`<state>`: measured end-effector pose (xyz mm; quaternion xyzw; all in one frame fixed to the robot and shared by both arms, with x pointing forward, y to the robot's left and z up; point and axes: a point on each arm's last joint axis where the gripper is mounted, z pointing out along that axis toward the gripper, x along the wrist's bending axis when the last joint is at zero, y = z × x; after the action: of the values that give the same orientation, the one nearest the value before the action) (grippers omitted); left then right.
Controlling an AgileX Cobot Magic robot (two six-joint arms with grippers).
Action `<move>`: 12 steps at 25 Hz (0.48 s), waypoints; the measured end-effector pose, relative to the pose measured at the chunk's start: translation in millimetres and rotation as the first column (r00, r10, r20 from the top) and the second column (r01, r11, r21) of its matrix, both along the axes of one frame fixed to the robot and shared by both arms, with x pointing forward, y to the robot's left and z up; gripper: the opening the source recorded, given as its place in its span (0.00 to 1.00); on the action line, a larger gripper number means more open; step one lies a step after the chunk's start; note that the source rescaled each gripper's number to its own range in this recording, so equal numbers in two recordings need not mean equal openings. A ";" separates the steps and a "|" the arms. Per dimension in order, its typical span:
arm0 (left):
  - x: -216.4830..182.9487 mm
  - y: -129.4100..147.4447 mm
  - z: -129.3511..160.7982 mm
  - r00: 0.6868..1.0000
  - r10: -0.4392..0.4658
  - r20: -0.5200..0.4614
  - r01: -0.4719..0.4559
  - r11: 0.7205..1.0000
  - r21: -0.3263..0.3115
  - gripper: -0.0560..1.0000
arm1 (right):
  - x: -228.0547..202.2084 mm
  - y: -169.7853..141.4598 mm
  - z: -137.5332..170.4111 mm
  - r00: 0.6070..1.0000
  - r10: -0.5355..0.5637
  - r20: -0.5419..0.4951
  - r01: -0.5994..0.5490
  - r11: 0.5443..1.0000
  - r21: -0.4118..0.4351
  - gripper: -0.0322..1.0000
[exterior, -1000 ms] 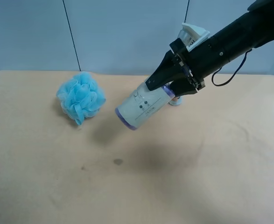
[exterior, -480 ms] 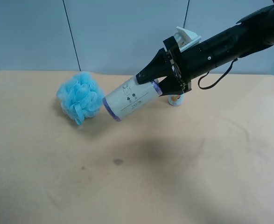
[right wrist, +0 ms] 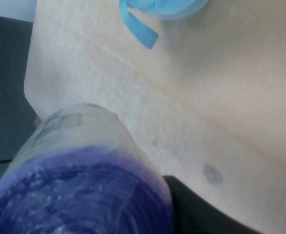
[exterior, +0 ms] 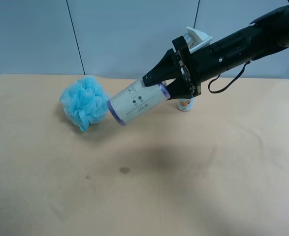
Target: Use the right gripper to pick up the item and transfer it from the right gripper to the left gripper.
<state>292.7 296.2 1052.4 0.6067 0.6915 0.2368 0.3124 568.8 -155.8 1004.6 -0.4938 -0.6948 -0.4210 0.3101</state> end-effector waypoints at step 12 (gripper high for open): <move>77.9 -33.5 14.2 0.942 -0.334 0.047 0.335 0.911 -0.242 1.00 | 0.0 0.0 0.0 1.000 0.000 0.000 0.000 1.000 0.000 0.04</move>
<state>370.5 262.7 1066.6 0.6718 0.6010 0.0936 0.4228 568.8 -155.8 1004.6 -0.4938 -0.6948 -0.4210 0.3101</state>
